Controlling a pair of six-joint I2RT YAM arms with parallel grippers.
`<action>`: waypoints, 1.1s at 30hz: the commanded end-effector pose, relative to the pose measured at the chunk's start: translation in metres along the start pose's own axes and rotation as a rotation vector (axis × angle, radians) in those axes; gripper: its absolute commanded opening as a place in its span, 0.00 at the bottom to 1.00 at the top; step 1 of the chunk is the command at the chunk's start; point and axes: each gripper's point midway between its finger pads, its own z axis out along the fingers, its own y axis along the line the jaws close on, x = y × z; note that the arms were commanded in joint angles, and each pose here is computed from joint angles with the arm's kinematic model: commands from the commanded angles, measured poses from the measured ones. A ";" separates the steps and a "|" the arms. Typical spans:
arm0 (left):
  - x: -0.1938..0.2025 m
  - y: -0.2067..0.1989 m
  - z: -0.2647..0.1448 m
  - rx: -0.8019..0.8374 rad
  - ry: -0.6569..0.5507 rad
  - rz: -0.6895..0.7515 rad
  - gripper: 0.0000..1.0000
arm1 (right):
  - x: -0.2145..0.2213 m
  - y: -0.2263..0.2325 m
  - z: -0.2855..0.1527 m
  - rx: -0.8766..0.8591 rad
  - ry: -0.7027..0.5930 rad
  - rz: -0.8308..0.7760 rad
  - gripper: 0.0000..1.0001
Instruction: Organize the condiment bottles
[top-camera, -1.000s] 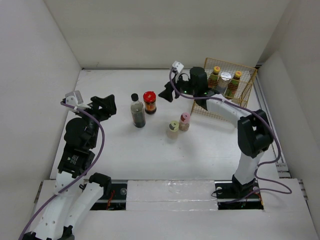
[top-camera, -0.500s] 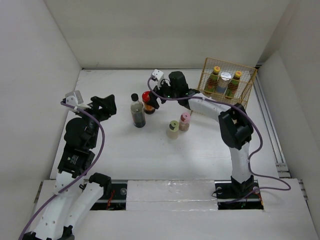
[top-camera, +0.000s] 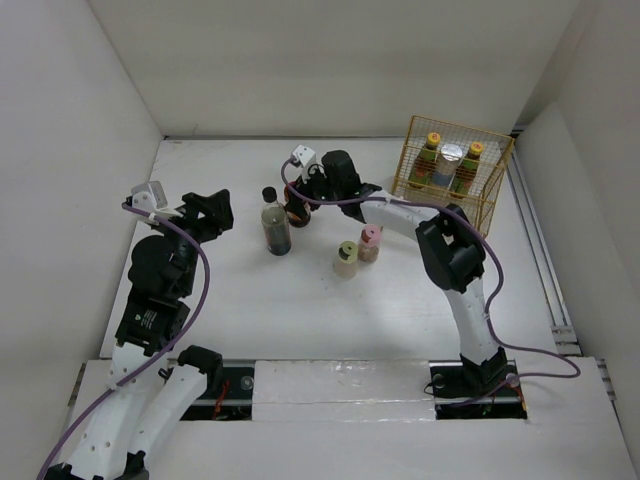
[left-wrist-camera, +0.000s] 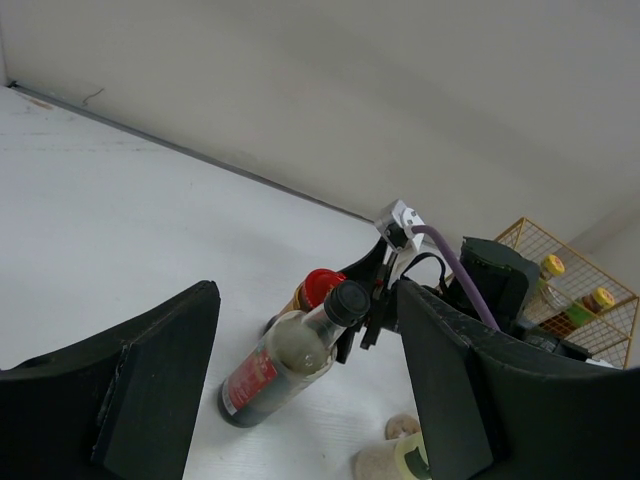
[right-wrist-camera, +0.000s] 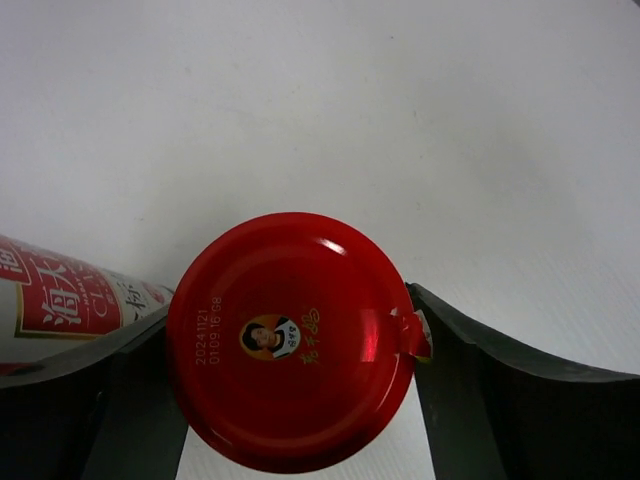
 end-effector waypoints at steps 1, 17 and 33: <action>-0.018 -0.009 0.000 0.027 -0.052 -0.004 0.68 | -0.053 0.001 0.003 0.007 -0.164 -0.010 0.79; -0.018 -0.011 -0.002 0.043 -0.057 -0.008 0.68 | -0.217 -0.018 -0.205 0.201 -0.643 -0.011 0.46; -0.014 -0.011 0.002 0.038 -0.036 -0.001 0.68 | -0.156 -0.138 -0.354 0.661 -0.604 0.105 0.44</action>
